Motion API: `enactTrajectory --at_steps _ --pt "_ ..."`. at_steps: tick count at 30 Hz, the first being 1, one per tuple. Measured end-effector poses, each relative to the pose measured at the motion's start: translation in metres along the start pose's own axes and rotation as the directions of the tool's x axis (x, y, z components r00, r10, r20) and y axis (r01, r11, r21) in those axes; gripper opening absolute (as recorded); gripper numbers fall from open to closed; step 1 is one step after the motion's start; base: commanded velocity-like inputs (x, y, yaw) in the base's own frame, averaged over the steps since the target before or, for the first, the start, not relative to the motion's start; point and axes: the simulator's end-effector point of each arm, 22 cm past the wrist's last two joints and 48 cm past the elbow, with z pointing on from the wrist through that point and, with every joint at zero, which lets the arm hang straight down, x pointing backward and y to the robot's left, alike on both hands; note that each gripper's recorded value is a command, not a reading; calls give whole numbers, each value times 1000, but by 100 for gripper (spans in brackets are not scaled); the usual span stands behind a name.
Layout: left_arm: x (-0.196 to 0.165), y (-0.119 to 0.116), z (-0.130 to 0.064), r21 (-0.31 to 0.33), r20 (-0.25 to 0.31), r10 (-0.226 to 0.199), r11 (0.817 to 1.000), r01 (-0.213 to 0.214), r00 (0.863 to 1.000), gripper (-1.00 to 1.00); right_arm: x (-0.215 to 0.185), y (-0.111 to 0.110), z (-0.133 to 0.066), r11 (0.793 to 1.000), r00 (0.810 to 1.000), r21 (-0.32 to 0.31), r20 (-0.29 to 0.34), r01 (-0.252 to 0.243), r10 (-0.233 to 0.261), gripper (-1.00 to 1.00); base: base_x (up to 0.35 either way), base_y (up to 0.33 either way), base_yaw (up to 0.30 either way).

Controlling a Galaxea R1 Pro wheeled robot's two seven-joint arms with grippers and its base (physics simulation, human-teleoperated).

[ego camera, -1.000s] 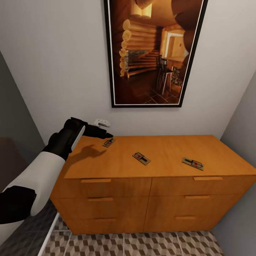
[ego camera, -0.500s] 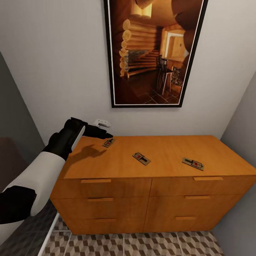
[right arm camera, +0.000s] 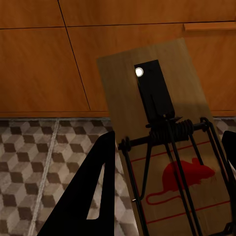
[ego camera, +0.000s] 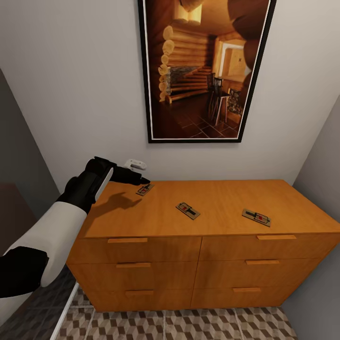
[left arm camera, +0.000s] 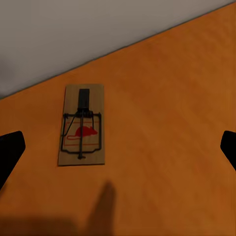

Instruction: Take the four mousetraps from the cabinet in the bathroom and place them on the bathroom floor. Make sure all four end up on the same floor surface, and ensure that at least two of them are either under or directly next to the same bathroom sink.

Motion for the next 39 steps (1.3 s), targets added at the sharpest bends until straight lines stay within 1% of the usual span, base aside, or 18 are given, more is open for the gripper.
enactTrajectory --at_steps 26,39 --pt "5 0 2 3 -10 -7 1000 7 1000 100 0 0 0 1000 1000 1 -1 -1 1 -100 0 0 0" --pt "14 2 12 7 -25 -13 1000 13 1000 100 6 0 -2 1000 1000 1 -18 -2 2 -100 0 0 0"
